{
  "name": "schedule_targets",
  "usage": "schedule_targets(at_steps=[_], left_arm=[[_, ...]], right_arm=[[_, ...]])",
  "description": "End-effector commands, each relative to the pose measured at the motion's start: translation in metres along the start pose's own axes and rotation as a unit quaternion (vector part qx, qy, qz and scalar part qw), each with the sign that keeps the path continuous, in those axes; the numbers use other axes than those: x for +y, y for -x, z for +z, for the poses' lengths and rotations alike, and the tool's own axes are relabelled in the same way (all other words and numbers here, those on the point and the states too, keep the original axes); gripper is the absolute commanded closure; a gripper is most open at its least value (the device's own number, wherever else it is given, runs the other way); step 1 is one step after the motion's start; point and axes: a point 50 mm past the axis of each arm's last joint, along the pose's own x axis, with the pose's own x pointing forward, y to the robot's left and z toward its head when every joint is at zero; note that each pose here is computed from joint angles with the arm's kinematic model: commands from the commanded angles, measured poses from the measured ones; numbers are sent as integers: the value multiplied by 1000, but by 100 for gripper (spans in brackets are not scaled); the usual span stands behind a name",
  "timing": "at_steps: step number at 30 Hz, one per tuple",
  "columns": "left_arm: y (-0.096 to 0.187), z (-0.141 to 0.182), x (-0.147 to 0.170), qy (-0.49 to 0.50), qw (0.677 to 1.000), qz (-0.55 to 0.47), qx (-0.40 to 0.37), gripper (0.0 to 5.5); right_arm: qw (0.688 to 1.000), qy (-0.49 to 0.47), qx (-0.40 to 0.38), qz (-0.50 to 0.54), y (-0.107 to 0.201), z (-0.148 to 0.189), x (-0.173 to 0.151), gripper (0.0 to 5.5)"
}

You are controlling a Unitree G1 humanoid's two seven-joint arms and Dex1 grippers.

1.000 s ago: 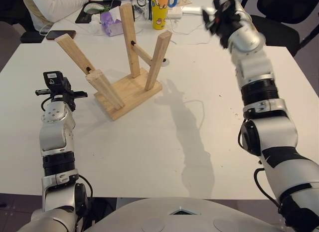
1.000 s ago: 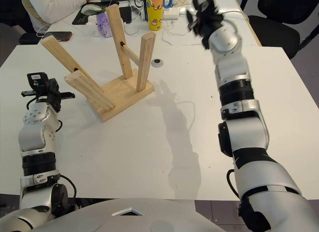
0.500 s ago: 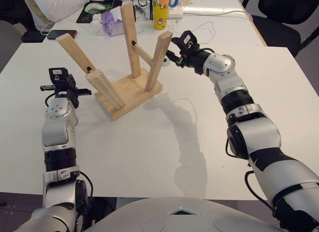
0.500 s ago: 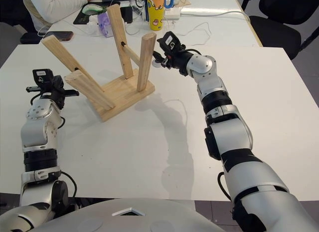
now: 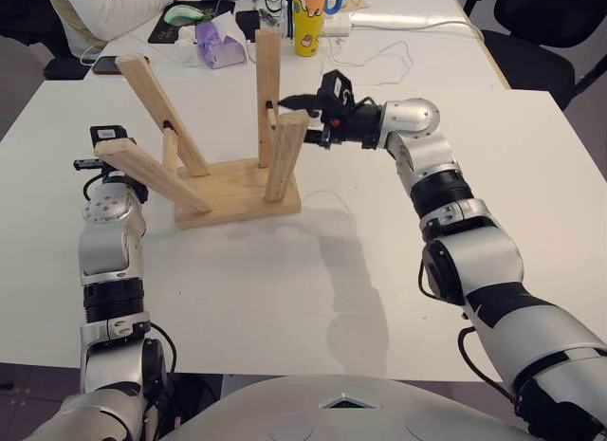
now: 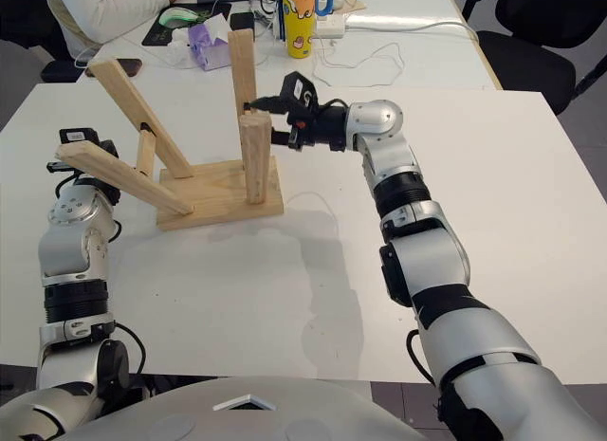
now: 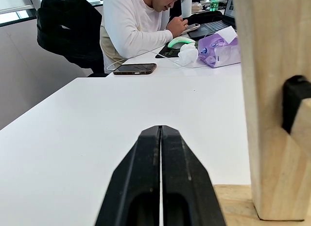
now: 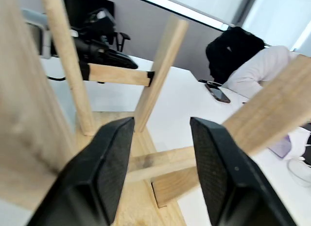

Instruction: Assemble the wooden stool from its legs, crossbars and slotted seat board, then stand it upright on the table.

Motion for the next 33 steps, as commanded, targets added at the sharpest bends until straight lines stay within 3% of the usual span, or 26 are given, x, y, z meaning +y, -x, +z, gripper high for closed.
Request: schedule_targets(at_steps=[1,8,11,14,16,22,33], left_arm=[[0,-1,4,-2,1000,3,0,550],[3,-1,-7,1,1000,-27,-3,550],[4,-1,-10,-2,999,-32,-1,550],[5,-2,-8,-5,999,-32,1,550],[6,-2,-8,-7,999,-33,2,550],[5,-2,-11,-10,999,-38,3,550],[8,1,-14,-7,999,-42,-2,550]], right_arm=[[999,-17,23,43,20,-10,17,338],[998,-40,17,37,39,-4,38,338],[996,-40,-1,-78,43,-3,27,338],[974,-30,-33,-221,46,5,2,338],[963,-36,-73,-257,41,17,-9,338],[968,-73,-186,-153,13,61,-17,338],[988,-84,-128,-37,-7,52,-18,338]])
